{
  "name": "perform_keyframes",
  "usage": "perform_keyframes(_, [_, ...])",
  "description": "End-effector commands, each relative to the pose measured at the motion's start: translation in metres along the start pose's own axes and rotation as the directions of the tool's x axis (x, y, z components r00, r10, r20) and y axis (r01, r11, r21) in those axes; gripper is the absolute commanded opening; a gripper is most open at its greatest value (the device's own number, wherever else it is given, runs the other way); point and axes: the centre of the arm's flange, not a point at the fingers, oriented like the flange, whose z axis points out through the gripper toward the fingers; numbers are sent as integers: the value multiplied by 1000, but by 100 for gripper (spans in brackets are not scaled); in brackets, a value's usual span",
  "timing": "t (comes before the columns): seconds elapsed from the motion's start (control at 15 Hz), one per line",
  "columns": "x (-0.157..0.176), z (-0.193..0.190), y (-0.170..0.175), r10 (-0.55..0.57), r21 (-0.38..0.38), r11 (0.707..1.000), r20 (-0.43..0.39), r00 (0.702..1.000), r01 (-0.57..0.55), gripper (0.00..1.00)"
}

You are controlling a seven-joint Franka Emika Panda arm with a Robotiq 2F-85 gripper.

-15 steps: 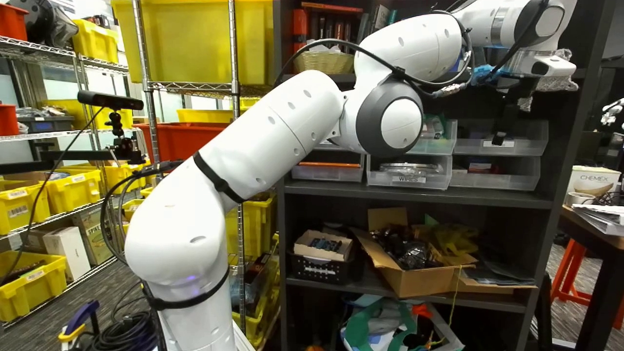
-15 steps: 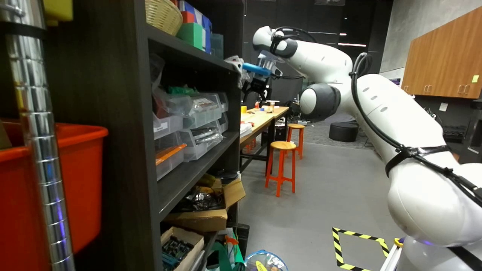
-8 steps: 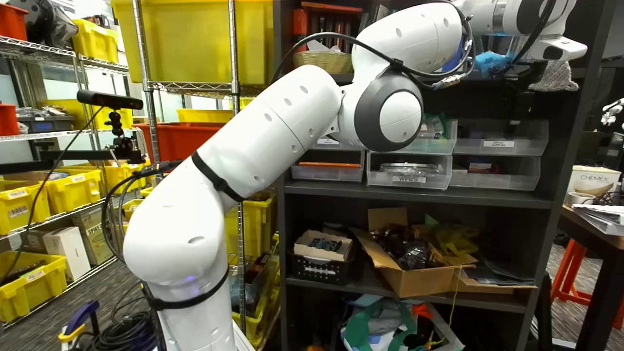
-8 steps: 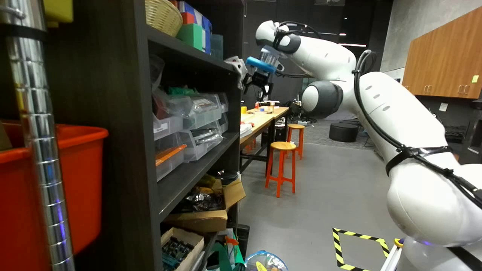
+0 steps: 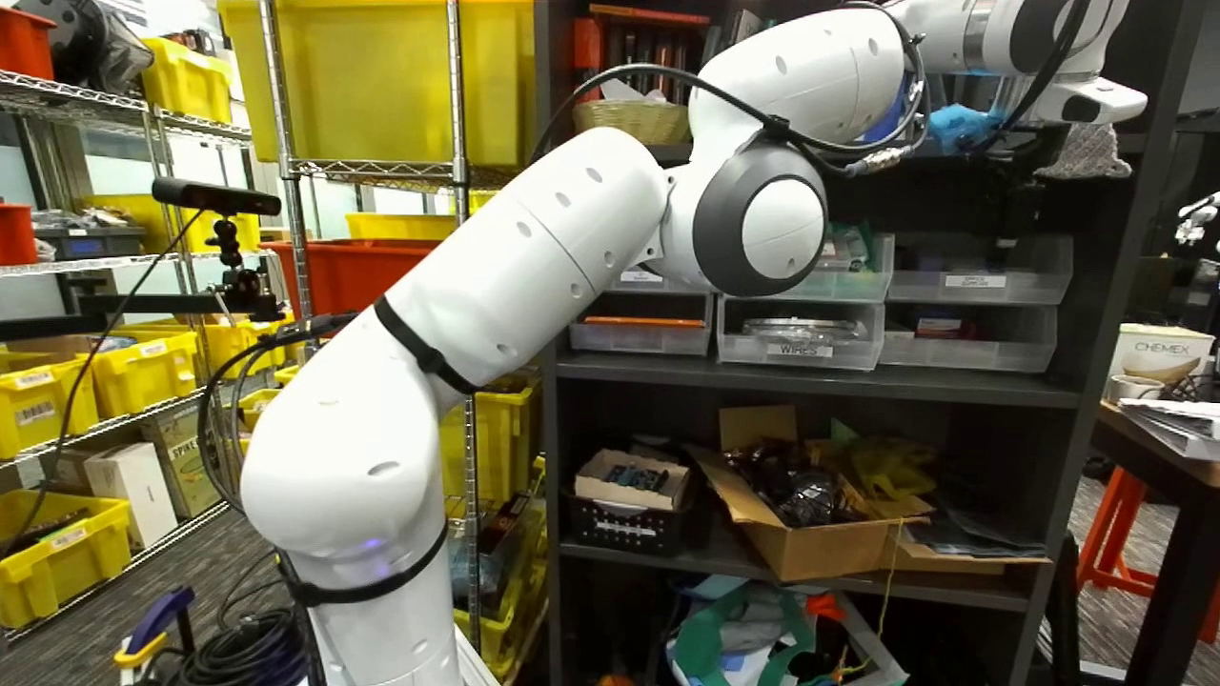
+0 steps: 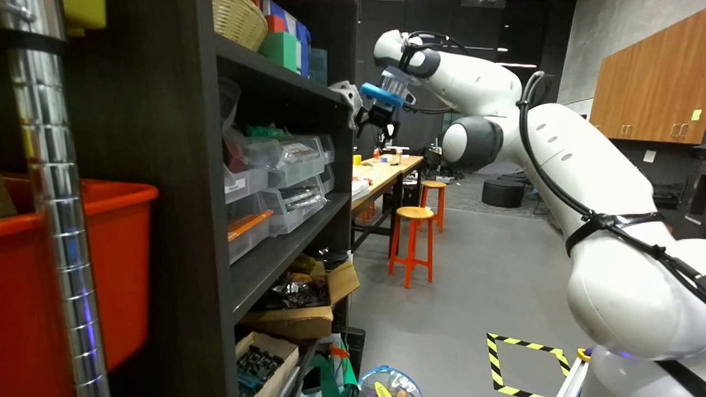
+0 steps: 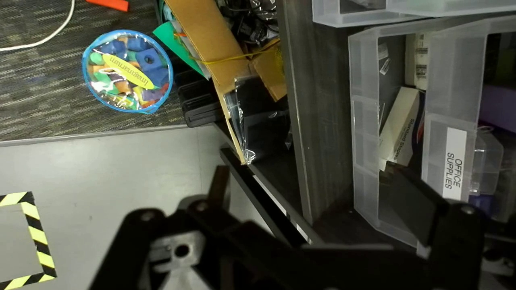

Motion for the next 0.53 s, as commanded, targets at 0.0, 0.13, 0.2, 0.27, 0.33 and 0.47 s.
perform_keyframes(0.0, [-2, 17, 16, -12, -74, 997, 83, 996, 19, 100])
perform_keyframes(0.13, [-10, 34, 40, -18, -124, 992, 113, 993, 32, 100])
perform_keyframes(0.2, [-10, 43, 53, -30, -122, 992, 106, 994, 43, 100])
perform_keyframes(0.27, [-9, 50, 62, -39, -118, 992, 102, 994, 51, 100])
perform_keyframes(0.33, [-6, 56, 72, -52, -110, 992, 96, 994, 63, 100])
perform_keyframes(0.47, [2, 69, 89, -86, -100, 990, 93, 992, 95, 100])
